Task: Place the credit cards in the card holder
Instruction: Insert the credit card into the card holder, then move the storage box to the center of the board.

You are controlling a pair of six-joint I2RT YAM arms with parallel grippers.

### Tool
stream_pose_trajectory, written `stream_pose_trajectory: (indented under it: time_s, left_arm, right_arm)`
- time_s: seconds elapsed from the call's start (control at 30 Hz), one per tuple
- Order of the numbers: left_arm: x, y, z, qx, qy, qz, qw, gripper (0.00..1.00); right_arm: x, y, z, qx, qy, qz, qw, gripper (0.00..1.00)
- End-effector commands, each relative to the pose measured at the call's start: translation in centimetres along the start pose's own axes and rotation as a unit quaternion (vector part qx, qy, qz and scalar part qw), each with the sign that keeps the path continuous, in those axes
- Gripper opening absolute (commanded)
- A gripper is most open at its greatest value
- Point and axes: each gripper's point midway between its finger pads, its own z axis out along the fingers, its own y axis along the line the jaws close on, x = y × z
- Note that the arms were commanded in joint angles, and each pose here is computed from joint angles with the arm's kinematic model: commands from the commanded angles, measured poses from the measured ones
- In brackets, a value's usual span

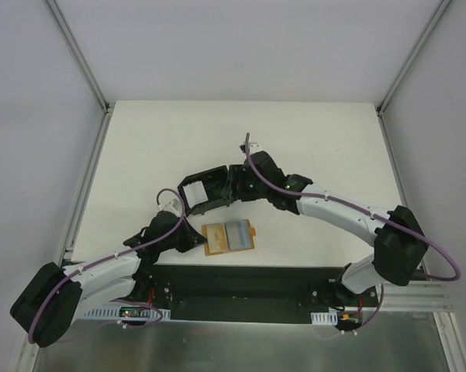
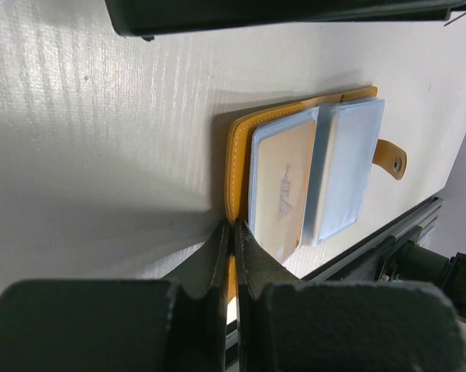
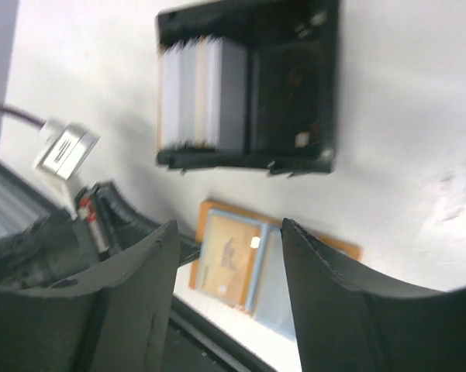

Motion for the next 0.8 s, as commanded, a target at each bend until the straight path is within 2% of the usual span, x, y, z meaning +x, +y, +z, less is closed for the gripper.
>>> stream_pose_trajectory:
  time_s: [0.0, 0.27, 0.47, 0.77]
  left_arm:
    - [2.1, 5.2, -0.5, -0.089, 0.028, 0.002, 0.996, 0.00]
    - [2.0, 5.0, -0.5, -0.085, 0.028, 0.005, 0.996, 0.00]
    - [2.1, 5.0, -0.5, -0.081, 0.027, 0.001, 0.996, 0.00]
    - [2.0, 4.8, -0.5, -0.083, 0.027, 0.003, 0.996, 0.00]
  right_arm:
    - [-2.9, -3.5, -0.3, 0.081, 0.003, -0.048, 0.996, 0.60]
    - [-6.5, -4.4, 3.4, 0.089, 0.030, -0.064, 0.994, 0.62]
    - [-6.5, -5.1, 6.3, 0.091, 0.053, -0.069, 0.992, 0.63]
    - [-5.4, -6.8, 8.3, 0.118, 0.076, -0.072, 0.987, 0.60]
